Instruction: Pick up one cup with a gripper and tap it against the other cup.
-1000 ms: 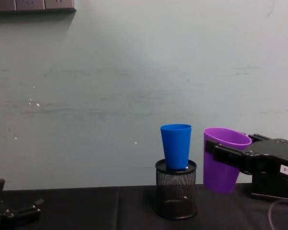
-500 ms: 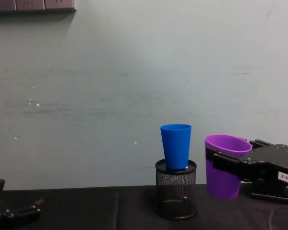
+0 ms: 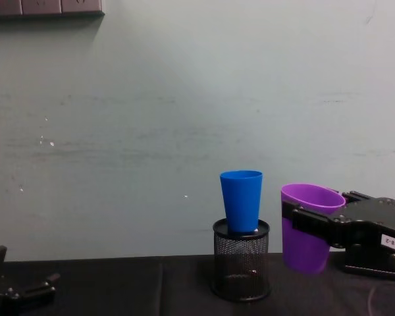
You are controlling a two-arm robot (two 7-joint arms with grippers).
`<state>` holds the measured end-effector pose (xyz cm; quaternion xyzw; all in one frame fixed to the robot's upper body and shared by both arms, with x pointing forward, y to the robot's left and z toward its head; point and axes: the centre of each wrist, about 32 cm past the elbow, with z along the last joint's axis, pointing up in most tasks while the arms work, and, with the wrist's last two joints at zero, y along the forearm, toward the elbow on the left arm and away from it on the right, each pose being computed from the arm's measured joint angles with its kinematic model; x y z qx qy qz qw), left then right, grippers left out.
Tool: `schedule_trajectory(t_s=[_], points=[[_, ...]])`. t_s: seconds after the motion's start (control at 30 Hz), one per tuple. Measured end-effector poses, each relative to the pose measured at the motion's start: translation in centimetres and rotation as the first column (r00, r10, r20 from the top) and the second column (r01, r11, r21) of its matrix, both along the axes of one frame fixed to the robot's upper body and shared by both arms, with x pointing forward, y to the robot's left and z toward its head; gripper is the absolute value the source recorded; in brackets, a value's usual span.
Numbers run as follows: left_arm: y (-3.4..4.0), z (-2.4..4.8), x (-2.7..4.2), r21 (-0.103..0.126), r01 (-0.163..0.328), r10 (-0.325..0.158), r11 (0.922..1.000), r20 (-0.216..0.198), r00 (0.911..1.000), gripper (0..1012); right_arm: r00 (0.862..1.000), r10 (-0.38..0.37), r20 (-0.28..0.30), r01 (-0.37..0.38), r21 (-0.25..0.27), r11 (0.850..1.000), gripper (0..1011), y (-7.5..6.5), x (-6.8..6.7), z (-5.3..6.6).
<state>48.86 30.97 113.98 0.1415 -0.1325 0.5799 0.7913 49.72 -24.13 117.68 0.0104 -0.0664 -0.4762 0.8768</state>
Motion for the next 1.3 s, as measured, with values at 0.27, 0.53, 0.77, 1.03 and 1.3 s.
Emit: schedule_trajectory(t_s=[0.27,0.53,0.77,1.03,1.3], points=[[0.0,0.0,0.0,0.0,0.0,0.0,1.0,0.0,1.0,1012,1.0,0.001,-0.001,-0.001,0.003,1.0,721,0.0,0.0,0.0],[0.0,0.0,0.0,0.0,0.0,0.0,1.0,0.0,1.0,1011,1.0,0.007,0.0,-0.007,0.006,1.0,721,0.1,0.1,0.2],[0.0,0.0,0.0,0.0,0.0,0.0,1.0,0.0,1.0,1011,1.0,0.01,-0.004,-0.01,0.002,1.0,721,0.2,1.1,0.9],[0.0,0.0,0.0,0.0,0.0,0.0,1.0,0.0,1.0,1011,1.0,0.009,-0.006,-0.009,-0.009,1.0,721,0.3,2.8,1.4],[0.0,0.0,0.0,0.0,0.0,0.0,1.0,0.0,1.0,1011,1.0,0.016,-0.003,-0.016,-0.002,1.0,721,0.8,4.5,1.3]])
